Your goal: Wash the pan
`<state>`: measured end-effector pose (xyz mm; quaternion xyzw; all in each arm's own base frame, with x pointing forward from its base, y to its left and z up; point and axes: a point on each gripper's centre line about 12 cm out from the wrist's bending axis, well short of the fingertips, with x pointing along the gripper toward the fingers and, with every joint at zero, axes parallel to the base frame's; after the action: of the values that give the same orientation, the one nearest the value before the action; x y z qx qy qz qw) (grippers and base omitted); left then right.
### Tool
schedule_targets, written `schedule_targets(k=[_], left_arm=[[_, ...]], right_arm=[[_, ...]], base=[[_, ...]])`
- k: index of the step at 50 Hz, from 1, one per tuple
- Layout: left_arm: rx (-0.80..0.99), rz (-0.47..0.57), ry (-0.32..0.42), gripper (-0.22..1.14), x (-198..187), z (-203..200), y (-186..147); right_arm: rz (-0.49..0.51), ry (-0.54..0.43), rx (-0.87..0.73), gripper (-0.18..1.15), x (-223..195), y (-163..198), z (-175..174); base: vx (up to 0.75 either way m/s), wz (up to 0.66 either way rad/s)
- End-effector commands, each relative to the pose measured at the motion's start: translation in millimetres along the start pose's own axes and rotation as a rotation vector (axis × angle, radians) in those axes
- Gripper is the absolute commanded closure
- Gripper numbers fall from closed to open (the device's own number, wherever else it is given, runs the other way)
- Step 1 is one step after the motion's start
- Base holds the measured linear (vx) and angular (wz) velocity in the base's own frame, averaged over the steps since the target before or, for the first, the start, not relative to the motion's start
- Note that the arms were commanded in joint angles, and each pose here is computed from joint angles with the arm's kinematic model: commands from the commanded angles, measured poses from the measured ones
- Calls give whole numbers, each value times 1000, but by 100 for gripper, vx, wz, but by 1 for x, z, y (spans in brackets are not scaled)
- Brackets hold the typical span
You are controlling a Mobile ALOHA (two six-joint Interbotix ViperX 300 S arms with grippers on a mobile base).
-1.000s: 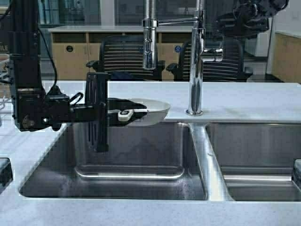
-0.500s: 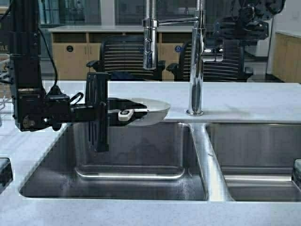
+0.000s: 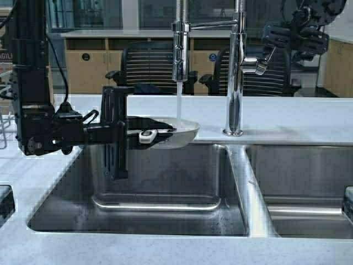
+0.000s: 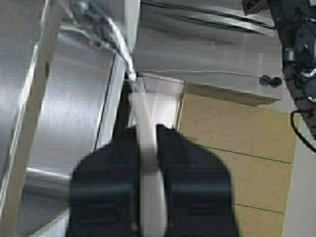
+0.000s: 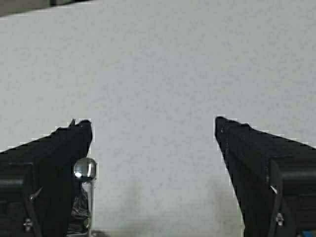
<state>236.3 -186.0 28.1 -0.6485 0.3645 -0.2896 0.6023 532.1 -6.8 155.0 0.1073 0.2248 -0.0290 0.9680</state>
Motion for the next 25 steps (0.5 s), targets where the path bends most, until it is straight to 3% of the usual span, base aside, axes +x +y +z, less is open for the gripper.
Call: schedule_targets(k=[1, 13, 21, 25], left_arm=[[26, -43, 7, 89, 3, 0, -9], [28, -47, 9, 89, 5, 0, -9], [29, -48, 14, 89, 6, 0, -8], [30, -53, 14, 89, 8, 0, -9]], right_arm=[[-46, -120, 33, -5, -35, -29, 56], [-42, -193, 23, -5, -67, -27, 84], [-70, -126, 29, -3, -60, -40, 56], [-79, -85, 32, 5, -51, -44, 41]], base=[[1, 3], [0, 1], [0, -2], [-1, -3]])
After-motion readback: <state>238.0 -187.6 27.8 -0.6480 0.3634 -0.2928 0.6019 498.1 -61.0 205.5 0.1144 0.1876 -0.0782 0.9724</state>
